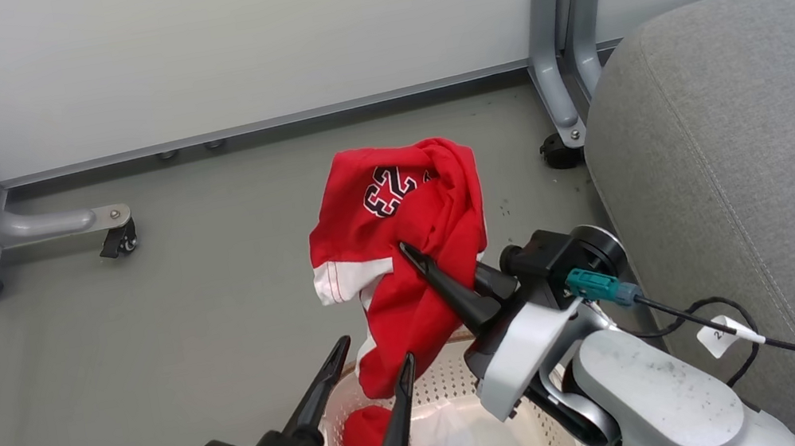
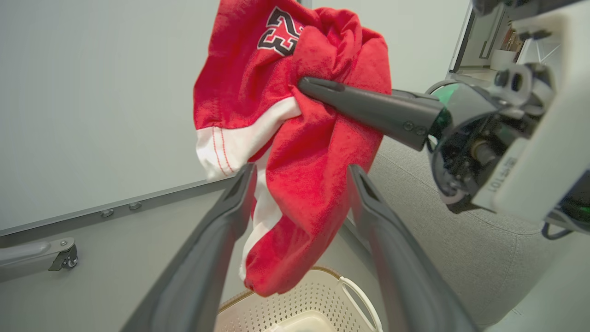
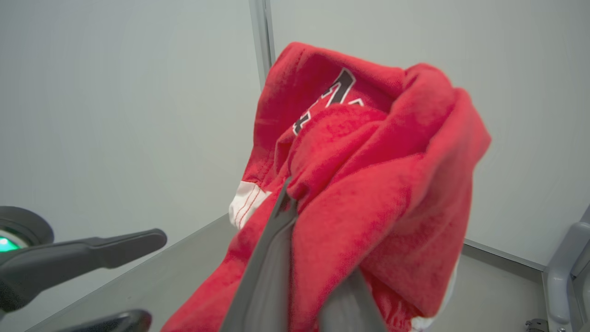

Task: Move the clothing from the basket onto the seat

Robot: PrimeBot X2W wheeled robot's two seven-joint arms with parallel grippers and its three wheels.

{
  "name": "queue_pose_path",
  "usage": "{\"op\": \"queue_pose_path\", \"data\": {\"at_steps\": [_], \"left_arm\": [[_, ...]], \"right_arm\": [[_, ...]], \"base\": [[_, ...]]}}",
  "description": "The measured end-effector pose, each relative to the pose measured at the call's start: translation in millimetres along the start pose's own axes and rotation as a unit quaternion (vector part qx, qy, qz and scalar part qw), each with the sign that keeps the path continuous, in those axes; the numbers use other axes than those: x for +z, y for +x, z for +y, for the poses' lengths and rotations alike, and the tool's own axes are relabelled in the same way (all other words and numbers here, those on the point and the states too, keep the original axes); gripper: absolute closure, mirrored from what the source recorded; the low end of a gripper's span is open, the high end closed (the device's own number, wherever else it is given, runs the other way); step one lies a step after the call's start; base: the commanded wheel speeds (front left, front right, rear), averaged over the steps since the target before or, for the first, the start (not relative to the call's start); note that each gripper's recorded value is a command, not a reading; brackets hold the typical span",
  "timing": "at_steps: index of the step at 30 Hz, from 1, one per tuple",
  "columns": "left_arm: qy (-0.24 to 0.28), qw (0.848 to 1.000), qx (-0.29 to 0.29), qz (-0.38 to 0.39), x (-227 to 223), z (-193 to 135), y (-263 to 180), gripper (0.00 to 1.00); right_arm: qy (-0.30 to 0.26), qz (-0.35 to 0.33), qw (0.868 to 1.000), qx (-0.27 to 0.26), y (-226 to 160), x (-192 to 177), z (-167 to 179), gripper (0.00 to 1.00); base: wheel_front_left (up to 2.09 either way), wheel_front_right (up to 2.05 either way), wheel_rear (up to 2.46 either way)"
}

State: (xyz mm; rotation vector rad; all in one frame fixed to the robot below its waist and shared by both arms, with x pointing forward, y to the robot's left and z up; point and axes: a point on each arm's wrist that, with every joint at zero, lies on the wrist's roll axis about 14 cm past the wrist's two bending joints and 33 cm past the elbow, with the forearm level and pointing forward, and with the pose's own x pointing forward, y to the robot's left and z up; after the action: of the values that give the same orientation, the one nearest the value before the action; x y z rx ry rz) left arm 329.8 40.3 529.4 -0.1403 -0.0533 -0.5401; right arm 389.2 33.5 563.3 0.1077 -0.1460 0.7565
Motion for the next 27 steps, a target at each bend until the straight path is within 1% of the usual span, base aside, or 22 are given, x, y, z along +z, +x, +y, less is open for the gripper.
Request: {"op": "queue_pose_path", "data": {"at_steps": [3, 9, 15, 21, 27], "left_arm": [[0.0, 1.0, 0.001, 0.013, -7, -1, -4, 0.0], [0.0, 1.0, 0.003, 0.013, -7, 0, -4, 0.0], [0.0, 1.0, -0.007, 0.019, -10, -4, 0, 0.0], [0.004, 0.999, -0.043, 0.024, -12, -17, 15, 0.0], [0.007, 0.993, -0.11, 0.033, -19, -43, 40, 0.0]], "right_arm": [[0.001, 0.008, 1.0, 0.003, -1, -6, 2, 1.0], [0.004, 0.012, 1.0, 0.002, -1, -9, 2, 1.0], [0.006, 0.02, 1.0, -0.008, -4, -15, -5, 1.0], [-0.002, 0.025, 0.999, -0.04, -14, -16, -29, 1.0], [-0.011, 0.03, 0.994, -0.103, -37, -15, -69, 1.0]], "base": [[0.0, 0.0, 0.0], [0.0, 0.0, 0.0], [0.0, 0.0, 0.0], [0.0, 0.0, 0.0], [0.0, 0.0, 0.0]]}}
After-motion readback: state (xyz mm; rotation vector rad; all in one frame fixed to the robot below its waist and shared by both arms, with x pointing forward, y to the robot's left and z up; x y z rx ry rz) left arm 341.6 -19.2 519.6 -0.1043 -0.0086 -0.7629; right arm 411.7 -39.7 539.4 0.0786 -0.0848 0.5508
